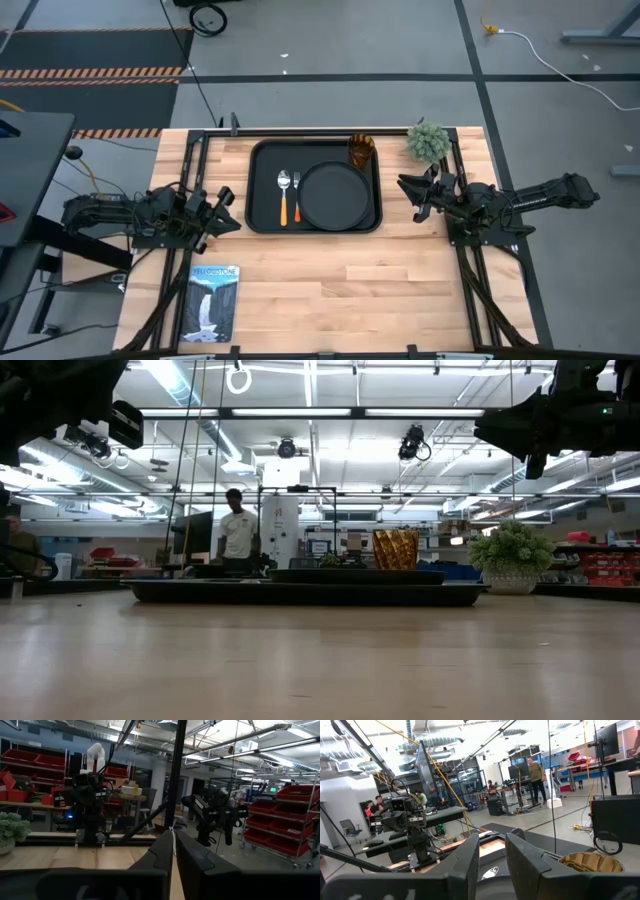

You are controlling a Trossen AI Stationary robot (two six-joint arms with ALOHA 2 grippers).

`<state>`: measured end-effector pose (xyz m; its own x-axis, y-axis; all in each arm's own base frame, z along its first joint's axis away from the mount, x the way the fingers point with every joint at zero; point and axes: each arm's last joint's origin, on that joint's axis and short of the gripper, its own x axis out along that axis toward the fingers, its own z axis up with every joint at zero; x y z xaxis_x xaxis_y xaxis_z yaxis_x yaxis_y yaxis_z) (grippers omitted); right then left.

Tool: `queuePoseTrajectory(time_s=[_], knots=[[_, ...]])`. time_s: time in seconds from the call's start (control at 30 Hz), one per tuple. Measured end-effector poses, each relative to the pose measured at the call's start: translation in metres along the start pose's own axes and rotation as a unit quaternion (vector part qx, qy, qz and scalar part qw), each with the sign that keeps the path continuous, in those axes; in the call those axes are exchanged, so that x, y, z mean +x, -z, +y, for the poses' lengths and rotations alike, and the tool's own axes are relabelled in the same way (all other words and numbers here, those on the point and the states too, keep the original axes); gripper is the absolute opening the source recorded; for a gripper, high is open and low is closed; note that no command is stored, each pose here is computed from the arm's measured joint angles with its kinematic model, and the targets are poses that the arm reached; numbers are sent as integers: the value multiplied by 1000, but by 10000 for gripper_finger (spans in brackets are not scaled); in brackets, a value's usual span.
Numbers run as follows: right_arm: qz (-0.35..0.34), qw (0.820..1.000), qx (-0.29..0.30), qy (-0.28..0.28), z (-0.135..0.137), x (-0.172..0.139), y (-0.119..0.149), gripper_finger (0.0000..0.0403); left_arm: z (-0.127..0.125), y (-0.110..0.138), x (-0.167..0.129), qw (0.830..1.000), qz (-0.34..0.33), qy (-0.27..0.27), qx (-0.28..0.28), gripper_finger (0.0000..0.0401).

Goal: Pick and place plate/cup/fork/spoon on tray
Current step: Return to Home Position

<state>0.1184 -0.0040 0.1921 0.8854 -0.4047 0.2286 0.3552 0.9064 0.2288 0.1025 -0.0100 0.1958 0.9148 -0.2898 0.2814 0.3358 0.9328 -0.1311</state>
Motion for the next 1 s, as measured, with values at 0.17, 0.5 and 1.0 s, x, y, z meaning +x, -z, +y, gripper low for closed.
queuePoseTrajectory(time_s=[0.17, 0.5, 1.0], knots=[[0, 1000, 0, 0, 0, 0, 0, 101, 0, 0, 0, 1000, 0, 0, 0, 31], [0, 1000, 0, 0, 0, 0, 0, 101, 0, 0, 0, 1000, 0, 0, 1, 30], [0, 1000, 0, 0, 0, 0, 0, 101, 0, 0, 0, 1000, 0, 0, 1, 32]])
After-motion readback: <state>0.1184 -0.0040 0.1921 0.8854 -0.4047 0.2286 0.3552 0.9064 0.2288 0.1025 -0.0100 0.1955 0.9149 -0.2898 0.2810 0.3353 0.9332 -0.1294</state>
